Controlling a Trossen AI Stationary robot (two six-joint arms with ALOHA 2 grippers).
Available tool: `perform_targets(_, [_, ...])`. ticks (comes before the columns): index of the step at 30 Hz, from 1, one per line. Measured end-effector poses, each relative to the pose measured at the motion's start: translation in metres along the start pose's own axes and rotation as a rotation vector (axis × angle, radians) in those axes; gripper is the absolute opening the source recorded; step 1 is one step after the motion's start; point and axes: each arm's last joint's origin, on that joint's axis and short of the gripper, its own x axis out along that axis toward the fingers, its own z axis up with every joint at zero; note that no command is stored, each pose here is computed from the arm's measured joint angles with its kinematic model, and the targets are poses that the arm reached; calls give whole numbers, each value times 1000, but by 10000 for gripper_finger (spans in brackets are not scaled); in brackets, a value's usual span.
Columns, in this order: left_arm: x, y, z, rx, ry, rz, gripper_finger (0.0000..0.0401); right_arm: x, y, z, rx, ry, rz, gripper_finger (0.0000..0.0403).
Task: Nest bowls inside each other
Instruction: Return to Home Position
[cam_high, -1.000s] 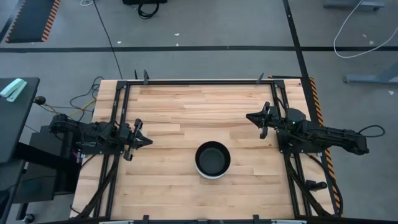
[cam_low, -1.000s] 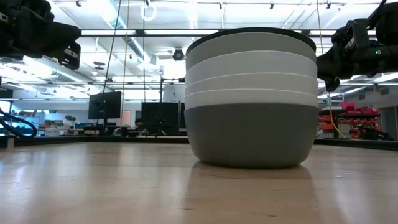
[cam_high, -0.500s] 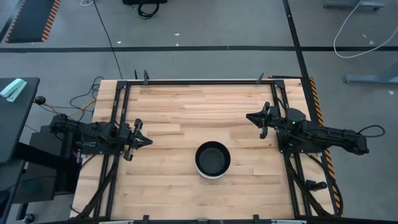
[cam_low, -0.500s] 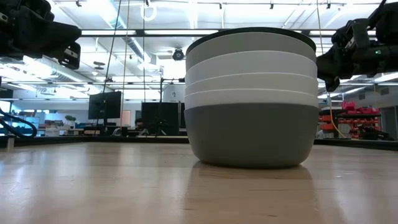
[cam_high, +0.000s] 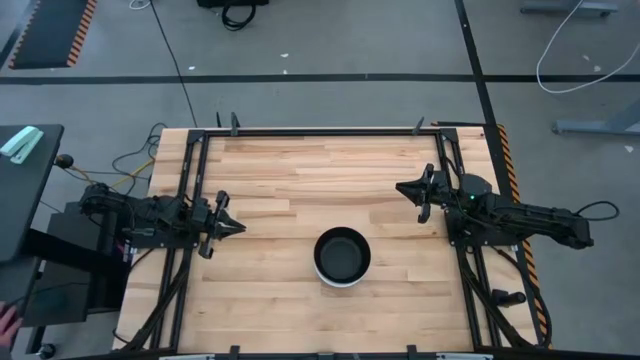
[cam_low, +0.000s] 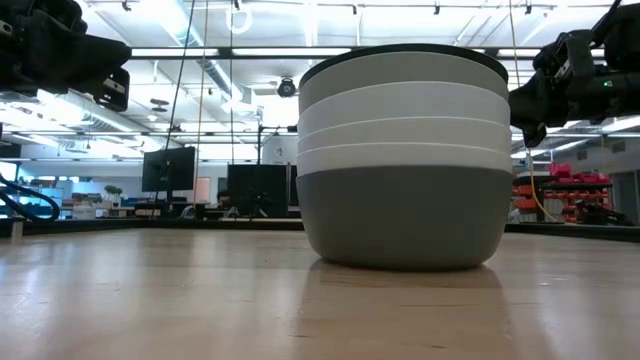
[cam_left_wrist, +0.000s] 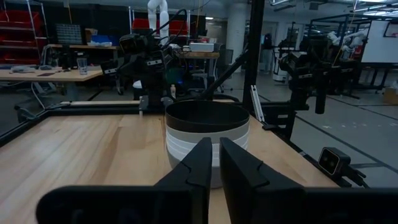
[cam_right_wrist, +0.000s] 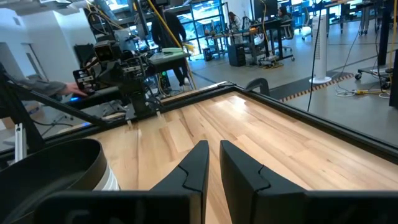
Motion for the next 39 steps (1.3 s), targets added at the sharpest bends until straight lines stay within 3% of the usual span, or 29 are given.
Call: perform_targets(39, [0, 0, 0, 0, -1, 0, 30, 0, 0, 0, 0, 0, 0, 48])
